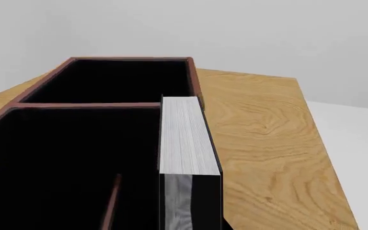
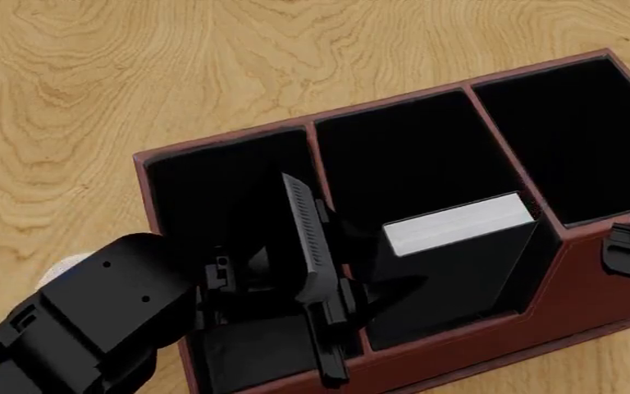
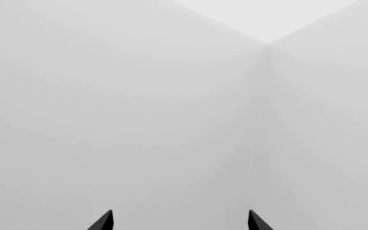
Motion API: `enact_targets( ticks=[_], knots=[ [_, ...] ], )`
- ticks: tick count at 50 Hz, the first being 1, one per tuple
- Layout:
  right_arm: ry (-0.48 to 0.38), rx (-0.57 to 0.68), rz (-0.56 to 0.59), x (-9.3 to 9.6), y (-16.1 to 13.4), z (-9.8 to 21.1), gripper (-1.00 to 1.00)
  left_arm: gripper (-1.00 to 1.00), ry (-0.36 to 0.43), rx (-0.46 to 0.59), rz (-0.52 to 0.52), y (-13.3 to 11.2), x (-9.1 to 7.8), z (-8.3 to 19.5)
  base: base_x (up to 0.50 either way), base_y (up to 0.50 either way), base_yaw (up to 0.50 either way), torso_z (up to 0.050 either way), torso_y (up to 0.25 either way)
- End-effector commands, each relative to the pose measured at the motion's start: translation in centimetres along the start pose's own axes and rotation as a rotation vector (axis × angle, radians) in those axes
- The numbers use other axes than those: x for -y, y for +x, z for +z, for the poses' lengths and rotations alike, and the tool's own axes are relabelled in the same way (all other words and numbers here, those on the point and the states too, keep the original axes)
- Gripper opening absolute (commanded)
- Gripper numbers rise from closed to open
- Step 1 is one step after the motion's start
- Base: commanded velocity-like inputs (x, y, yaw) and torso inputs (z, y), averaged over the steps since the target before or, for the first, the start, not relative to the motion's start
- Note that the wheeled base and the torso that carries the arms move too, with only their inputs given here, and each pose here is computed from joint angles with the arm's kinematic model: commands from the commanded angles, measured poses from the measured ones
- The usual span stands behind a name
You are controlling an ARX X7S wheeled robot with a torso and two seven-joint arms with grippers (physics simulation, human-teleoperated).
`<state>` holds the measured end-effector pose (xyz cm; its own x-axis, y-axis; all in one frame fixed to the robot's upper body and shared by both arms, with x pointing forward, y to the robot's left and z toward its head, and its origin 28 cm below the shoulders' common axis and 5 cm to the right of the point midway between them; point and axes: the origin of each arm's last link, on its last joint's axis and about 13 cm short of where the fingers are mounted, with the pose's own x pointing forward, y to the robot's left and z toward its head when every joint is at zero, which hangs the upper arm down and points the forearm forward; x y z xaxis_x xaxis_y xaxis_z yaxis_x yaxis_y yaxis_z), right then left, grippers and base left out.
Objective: Pick up the book and place it in the back compartment of the caddy.
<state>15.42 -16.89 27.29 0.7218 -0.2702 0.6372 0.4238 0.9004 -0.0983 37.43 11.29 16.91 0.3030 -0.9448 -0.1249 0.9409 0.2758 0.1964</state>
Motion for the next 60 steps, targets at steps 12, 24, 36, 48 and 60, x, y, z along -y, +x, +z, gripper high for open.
enact_targets(
  ticks=[12, 24, 36, 48, 60],
  knots=[
    [-0.002, -0.003, -0.002, 0.0, 0.0, -0.1, 1.0, -1.0, -0.048, 0.04, -0.012, 0.8, -0.1, -0.4, 0.0, 0.0, 0.0, 0.001, 0.001],
    [-0.001, -0.004, 0.0, -0.1, 0.0, -0.2, 1.0, -1.0, -0.055, 0.038, -0.013, 1.1, -0.1, -1.0, 0.0, 0.0, 0.0, 0.0, 0.001],
    [-0.002, -0.007, -0.002, 0.0, 0.0, -0.4, 1.0, -1.0, -0.064, 0.03, -0.014, 1.4, -0.1, -1.7, 0.0, 0.0, 0.0, 0.0, 0.001],
    [-0.002, -0.009, -0.004, 0.0, 0.0, -0.5, 1.0, -1.0, -0.071, 0.021, -0.01, 1.6, -0.3, -2.3, 0.0, 0.0, 0.0, 0.0, 0.001],
    [-0.002, -0.011, -0.002, 0.0, 0.0, -0.6, 1.0, -1.0, -0.063, 0.018, -0.012, 1.6, -0.3, -2.3, 0.0, 0.0, 0.0, 0.001, 0.001]
  ],
)
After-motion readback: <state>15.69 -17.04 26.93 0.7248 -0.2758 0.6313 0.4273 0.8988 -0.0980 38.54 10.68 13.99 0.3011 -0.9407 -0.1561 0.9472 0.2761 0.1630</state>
